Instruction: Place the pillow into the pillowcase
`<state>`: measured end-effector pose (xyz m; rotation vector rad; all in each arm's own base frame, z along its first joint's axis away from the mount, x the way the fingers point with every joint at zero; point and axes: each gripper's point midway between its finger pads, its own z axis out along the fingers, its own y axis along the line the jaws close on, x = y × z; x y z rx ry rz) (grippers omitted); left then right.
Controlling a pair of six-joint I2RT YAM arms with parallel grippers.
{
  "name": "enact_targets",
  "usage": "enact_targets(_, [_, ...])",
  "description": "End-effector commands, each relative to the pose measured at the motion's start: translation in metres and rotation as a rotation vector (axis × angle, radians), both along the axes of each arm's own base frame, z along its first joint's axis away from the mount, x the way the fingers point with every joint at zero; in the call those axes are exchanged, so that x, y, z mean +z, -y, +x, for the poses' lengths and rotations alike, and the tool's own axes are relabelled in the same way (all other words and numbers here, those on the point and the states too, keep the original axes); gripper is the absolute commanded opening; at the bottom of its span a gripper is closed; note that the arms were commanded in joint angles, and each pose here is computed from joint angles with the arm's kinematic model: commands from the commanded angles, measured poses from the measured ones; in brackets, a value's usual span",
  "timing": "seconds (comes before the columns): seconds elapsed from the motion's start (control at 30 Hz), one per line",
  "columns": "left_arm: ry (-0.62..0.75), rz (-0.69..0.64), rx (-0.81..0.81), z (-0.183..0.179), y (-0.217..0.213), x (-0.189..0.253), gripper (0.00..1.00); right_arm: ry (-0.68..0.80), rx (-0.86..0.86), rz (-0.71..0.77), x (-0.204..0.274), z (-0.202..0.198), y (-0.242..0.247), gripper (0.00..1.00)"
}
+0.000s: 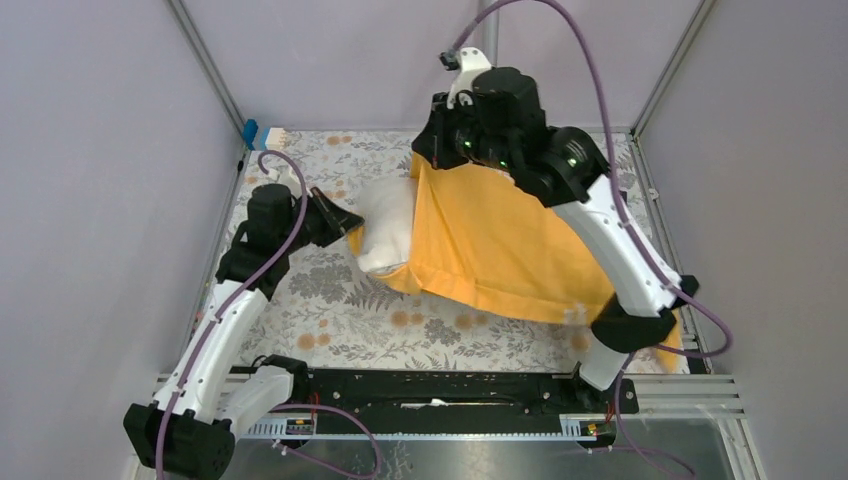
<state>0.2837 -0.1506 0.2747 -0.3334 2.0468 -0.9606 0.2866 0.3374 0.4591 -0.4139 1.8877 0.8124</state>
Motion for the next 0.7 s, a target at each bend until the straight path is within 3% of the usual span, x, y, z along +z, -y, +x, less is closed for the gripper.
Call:
enact_targets(0.0, [-0.040, 0.048, 0.072, 0.000, -0.013, -0.023, 0.00, 0.058, 0.015, 0.157, 0.064, -0.012, -0.007, 0.00])
enact_targets(0.17, [-0.027, 0.050, 0.039, -0.010, -0.011, -0.014, 0.00, 0.078, 0.028, 0.188, 0.079, -0.020, -0.007, 0.00])
enact_targets(0.4, [-0.149, 0.001, -0.135, -0.033, 0.040, -0.073, 0.00, 0.042, -0.025, 0.130, 0.052, -0.015, 0.002, 0.00])
enact_targets(0.67, [-0.173, 0.043, -0.120, -0.038, 0.043, -0.090, 0.00, 0.039, 0.006, 0.131, 0.057, -0.029, -0.010, 0.00])
